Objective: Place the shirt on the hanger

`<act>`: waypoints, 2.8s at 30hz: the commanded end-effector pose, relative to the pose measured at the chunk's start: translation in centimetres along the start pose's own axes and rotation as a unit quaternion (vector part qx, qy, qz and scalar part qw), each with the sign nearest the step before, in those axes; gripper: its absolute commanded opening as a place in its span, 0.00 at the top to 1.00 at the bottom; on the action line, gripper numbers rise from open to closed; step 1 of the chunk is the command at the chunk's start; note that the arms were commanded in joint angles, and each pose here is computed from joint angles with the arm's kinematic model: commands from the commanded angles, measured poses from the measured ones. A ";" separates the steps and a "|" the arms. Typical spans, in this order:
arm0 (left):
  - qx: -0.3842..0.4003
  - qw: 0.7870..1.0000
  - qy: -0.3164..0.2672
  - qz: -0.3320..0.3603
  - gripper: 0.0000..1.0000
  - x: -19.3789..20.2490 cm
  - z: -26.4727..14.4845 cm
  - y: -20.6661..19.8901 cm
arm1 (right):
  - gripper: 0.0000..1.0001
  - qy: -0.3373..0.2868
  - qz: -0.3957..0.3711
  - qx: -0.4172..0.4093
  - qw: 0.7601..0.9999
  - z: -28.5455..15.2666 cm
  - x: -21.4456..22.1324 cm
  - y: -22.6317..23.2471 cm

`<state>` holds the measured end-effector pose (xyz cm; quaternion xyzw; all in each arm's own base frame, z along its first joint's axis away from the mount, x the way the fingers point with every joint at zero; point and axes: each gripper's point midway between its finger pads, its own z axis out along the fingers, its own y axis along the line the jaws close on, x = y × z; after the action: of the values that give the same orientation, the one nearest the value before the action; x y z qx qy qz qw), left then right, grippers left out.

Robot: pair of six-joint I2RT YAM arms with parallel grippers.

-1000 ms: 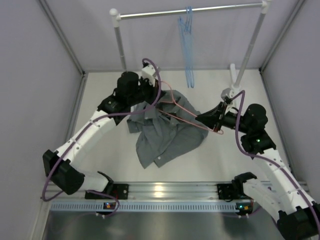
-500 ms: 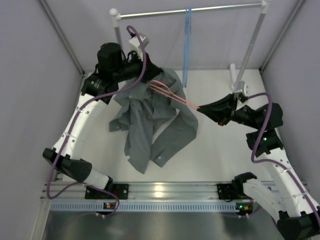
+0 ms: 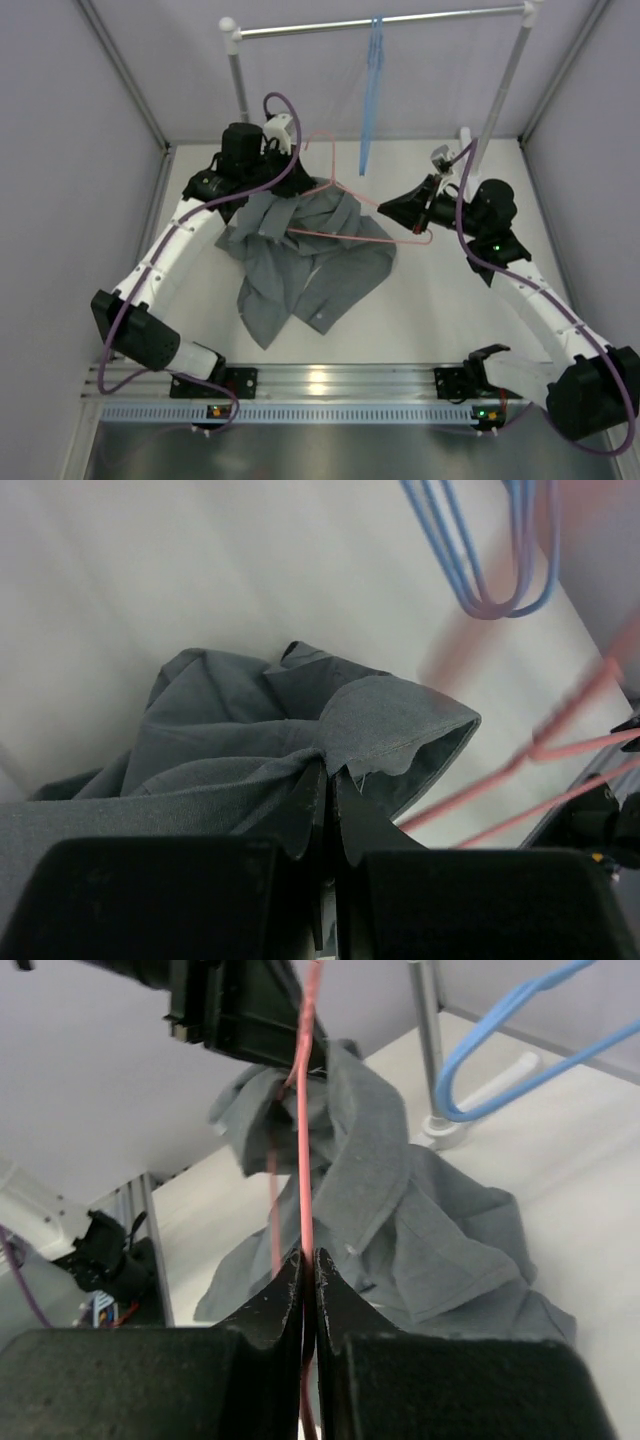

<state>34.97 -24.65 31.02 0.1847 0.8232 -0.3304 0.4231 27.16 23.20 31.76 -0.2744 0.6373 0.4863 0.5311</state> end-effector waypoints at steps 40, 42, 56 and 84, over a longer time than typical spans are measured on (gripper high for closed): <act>-0.072 0.996 -0.051 -0.021 1.00 -0.2 0.7 1.1 | 1.00 -0.089 -0.145 0.054 0.984 4.5 1.3 -1.3; -0.078 0.995 -0.052 -0.023 1.00 -0.1 0.5 1.2 | 1.00 -0.095 -0.146 0.067 0.982 4.3 1.1 -1.7; -0.096 0.993 -0.070 -0.020 0.91 -0.6 0.1 0.2 | 1.00 -0.124 -0.135 0.099 0.978 4.2 0.5 -3.0; -0.310 0.942 -0.100 0.080 0.02 2.4 -5.5 8.3 | 1.00 -0.192 -0.135 0.083 0.969 5.1 1.0 -3.9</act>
<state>33.67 -13.36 28.80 0.0331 0.8381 -0.0309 0.5437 32.46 26.58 26.33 -0.2077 0.5795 0.4012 0.6782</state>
